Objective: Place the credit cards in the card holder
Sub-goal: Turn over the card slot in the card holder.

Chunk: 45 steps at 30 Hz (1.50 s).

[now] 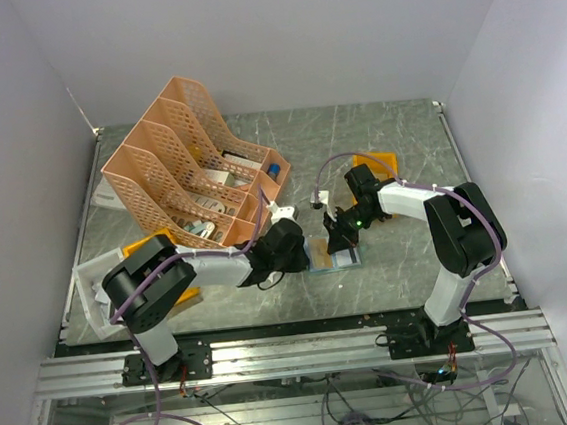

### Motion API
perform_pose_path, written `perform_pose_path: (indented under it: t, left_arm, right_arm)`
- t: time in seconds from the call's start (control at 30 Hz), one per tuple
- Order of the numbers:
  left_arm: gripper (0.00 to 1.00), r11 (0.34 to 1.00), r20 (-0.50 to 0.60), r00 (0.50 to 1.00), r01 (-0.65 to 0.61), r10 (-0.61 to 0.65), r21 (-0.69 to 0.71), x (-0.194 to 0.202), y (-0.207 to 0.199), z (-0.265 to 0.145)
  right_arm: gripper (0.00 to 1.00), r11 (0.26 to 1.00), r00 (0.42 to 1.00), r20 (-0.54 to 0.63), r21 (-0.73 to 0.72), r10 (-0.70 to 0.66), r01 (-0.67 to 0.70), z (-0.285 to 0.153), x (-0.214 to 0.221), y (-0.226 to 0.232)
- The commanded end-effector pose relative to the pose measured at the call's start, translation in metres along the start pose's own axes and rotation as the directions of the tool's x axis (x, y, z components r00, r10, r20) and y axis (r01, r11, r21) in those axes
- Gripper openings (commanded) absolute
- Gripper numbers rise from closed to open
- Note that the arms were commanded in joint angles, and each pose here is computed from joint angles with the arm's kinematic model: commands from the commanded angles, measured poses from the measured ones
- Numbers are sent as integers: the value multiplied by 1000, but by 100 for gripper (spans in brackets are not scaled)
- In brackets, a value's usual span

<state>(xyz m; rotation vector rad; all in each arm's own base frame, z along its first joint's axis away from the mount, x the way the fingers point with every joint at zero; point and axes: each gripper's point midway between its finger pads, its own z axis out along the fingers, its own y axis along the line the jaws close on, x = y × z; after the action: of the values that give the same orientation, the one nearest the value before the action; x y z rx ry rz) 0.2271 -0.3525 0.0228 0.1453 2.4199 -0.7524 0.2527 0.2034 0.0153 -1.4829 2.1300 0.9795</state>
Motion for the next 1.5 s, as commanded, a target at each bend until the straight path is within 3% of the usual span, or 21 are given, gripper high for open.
perform_pose_path:
  t: [0.0,0.43,0.83,1.0,1.47]
  left_arm:
    - [14,998,10,1000,-21,20,51,-14,-19,1]
    - [15,997,33,999,-22,24,-70,-21,3,-22]
    - [14,1000,33,999,2,-3,16,-22,-14,-23]
    - [7,1000,21,1000,12,-12,15,-18,-13,-16]
    - [7,1000,-10,1000,28,-28,-11,-8,-6,-5]
  right_arm:
    - [0,1000,1000,-26,4,-3,3,4,5,-3]
    - [0,1000,999,-32,-3,5,-5,6,7,-2]
    - [0,1000,999,-37,-8,8,-9,7,8,-2]
    - [0,1000,999,-37,-9,8,-9,7,8,-2]
    - [0,1000,999,-34,-10,6,-6,7,7,-1]
